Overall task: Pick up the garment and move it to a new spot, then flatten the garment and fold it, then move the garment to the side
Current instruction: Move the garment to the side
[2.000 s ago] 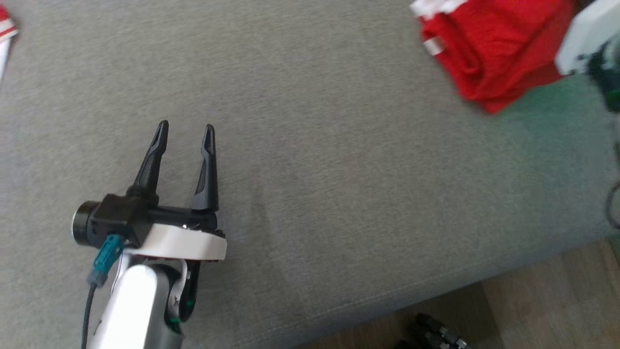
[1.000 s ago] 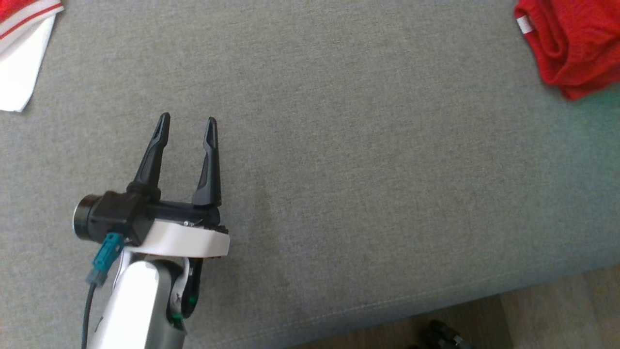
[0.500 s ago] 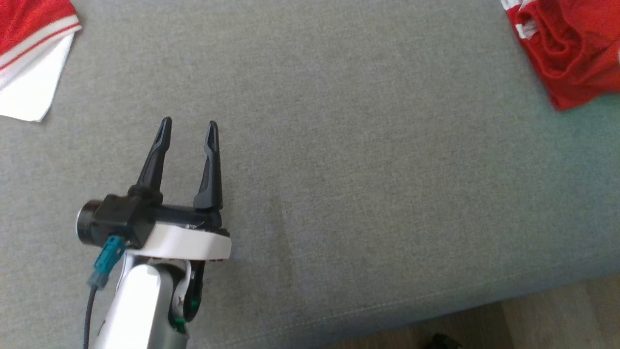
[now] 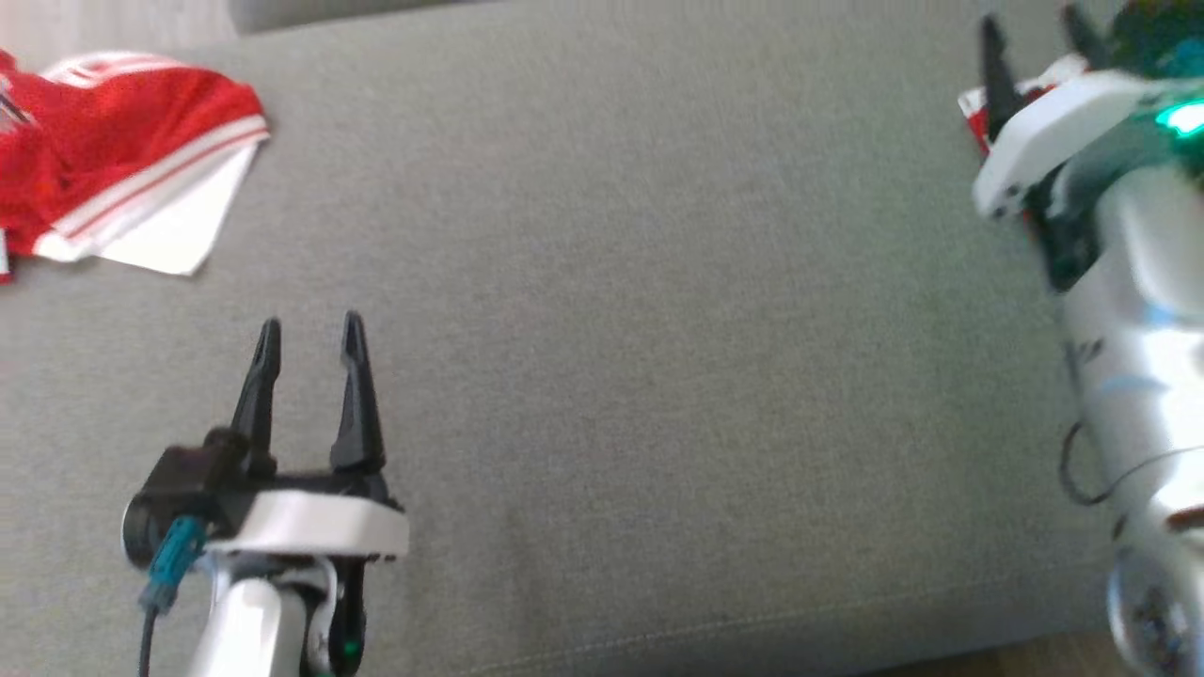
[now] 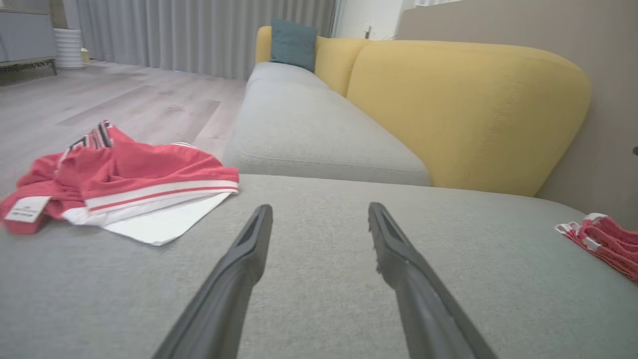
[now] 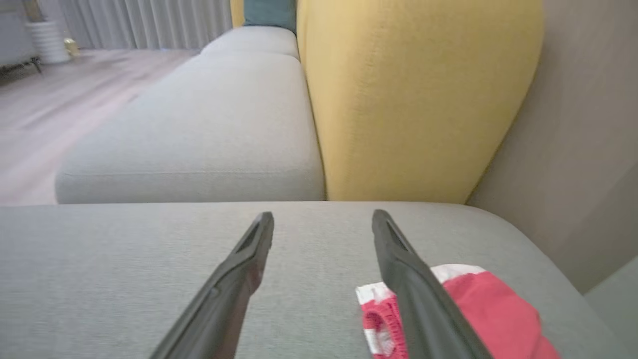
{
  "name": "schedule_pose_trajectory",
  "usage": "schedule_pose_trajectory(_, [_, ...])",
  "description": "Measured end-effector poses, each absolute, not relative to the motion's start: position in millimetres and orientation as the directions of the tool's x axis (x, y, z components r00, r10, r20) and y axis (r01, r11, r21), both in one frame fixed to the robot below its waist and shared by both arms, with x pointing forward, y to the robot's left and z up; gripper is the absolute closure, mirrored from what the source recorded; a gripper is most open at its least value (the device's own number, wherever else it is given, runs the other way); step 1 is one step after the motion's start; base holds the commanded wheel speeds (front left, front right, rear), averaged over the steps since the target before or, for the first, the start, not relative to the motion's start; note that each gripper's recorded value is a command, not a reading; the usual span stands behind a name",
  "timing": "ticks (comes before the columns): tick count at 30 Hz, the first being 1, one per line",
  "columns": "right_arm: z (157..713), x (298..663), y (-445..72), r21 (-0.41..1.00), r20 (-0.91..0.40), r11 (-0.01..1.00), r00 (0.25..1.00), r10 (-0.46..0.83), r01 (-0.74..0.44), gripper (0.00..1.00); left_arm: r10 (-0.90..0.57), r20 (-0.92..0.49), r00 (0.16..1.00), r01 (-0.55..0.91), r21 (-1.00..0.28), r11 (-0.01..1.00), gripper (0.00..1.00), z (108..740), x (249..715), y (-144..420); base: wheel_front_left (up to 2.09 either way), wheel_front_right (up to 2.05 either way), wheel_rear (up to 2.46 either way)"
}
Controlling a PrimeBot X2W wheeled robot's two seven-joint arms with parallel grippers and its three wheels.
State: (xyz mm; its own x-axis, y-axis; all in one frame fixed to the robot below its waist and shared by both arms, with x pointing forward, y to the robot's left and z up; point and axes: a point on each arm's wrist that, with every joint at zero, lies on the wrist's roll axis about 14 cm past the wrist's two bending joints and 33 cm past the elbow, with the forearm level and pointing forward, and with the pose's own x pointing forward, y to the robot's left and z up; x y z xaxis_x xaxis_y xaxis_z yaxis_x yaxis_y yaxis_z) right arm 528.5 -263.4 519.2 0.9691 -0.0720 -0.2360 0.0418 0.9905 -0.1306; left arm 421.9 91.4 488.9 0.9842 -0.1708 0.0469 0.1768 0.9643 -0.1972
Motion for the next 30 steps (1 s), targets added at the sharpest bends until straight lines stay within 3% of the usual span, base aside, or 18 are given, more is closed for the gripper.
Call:
schedule_pose_trajectory(9, [497,480,-188,0.017,-0.179,0.996,0.980,0.091,-0.089,0.00,-0.053,0.030,0.998,0.058,-0.175,0.983,0.00,492,381,133,0.00,0.00,0.00])
schedule_pose_trajectory(15, [486,447,-168,0.127,-0.127,0.987,0.986,0.111,-0.095,0.00,-0.008,0.004,1.000,0.008,-0.168,0.986,0.00,486,354,149,0.00,0.00,0.00])
schedule_pose_trajectory(30, [466,381,-138,0.186,-0.079,0.970,0.982,0.174,-0.157,0.00,0.000,-0.025,1.000,-0.005,-0.168,0.986,0.00,477,341,152,0.00,0.00,0.00])
